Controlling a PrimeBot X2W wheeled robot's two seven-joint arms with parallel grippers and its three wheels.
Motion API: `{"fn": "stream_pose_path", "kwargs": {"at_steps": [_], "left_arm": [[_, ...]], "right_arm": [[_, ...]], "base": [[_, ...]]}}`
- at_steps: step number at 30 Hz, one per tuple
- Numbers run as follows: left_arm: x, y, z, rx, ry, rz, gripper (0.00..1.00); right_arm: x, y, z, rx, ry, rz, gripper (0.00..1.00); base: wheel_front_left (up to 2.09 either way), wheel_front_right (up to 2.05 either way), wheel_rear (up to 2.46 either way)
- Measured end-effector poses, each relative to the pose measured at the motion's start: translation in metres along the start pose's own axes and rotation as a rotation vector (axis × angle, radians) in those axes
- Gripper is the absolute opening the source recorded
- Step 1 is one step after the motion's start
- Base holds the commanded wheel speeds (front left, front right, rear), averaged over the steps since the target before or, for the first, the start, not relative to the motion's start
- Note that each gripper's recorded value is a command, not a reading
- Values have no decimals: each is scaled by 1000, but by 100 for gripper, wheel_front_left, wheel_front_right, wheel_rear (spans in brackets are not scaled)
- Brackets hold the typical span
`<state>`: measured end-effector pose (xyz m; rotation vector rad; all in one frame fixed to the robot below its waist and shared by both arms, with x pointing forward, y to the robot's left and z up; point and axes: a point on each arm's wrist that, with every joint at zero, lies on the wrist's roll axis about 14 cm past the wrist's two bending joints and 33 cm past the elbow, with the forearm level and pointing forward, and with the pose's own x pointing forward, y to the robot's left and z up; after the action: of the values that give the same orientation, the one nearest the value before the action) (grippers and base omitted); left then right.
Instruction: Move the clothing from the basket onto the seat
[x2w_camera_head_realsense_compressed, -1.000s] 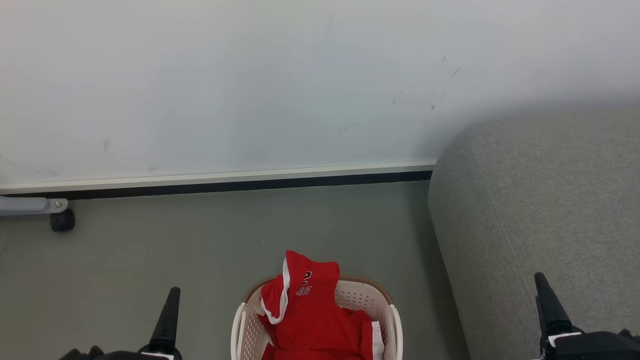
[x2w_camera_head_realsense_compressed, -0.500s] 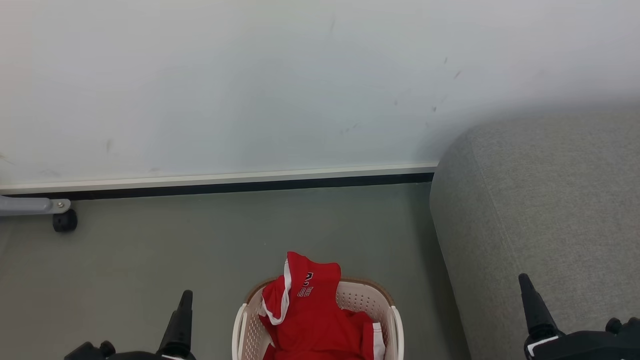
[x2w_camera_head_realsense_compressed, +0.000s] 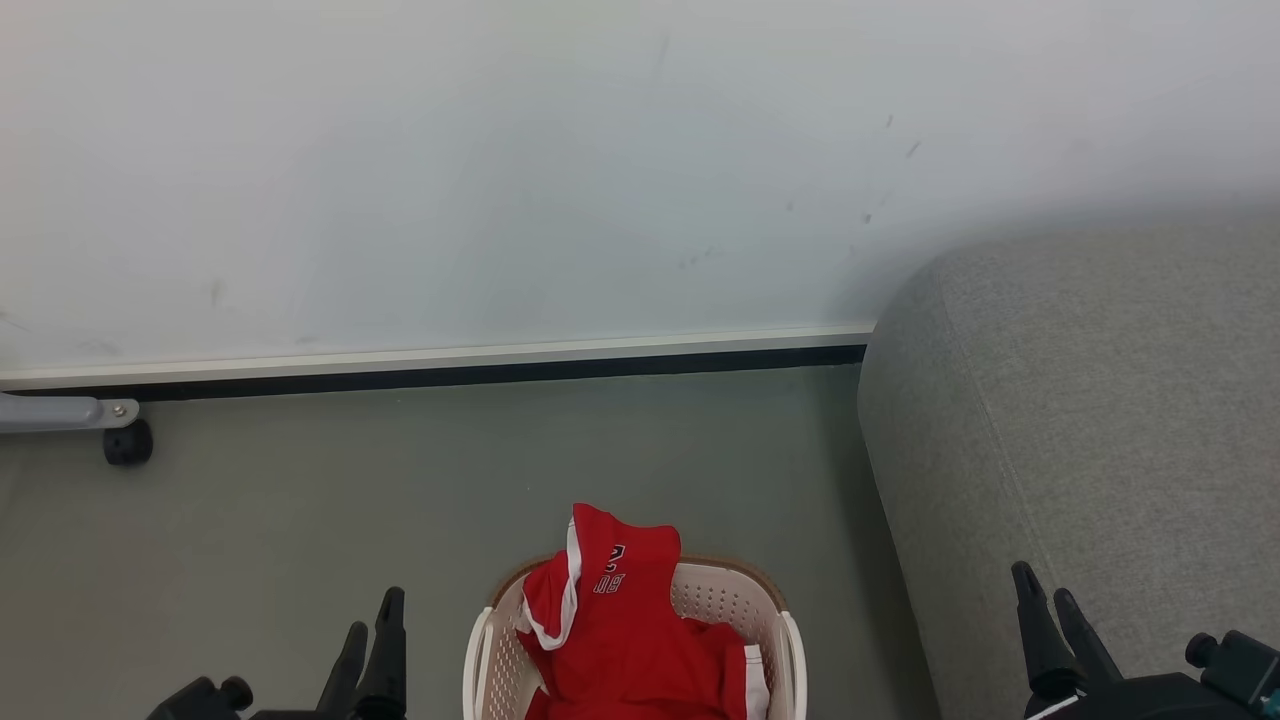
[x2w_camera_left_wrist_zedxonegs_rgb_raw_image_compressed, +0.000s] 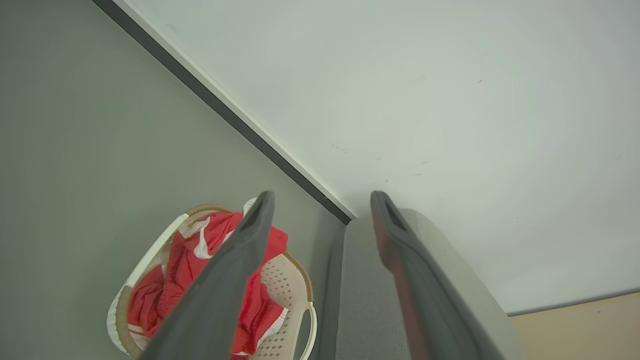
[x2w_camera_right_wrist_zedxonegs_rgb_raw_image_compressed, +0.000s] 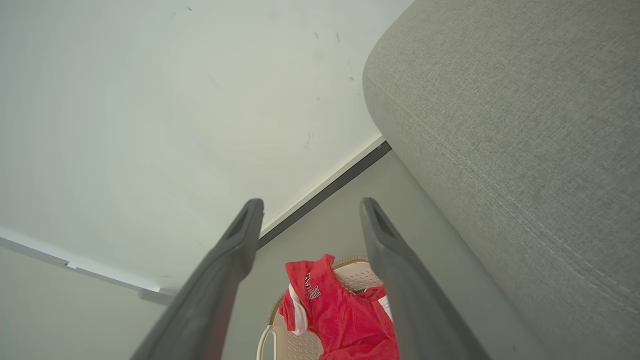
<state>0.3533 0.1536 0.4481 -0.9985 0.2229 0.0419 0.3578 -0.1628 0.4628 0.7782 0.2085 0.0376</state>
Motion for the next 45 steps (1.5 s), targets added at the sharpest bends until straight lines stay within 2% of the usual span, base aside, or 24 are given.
{"fn": "stream_pose_path", "kwargs": {"at_steps": [14, 33, 45], "left_arm": [[-4, -5, -5, 199, -10, -26, 100], [-12, -8, -12, 466, -21, -69, 100], [-17, -12, -17, 623, -34, -110, 100]], "right_arm": [[-7, 3, -2, -247, -13, 23, 100], [-19, -7, 20, -594, -68, 45, 100], [-27, -14, 26, -746, -81, 68, 100]], "base": [[0, 0, 0], [0, 0, 0], [0, 0, 0]]}}
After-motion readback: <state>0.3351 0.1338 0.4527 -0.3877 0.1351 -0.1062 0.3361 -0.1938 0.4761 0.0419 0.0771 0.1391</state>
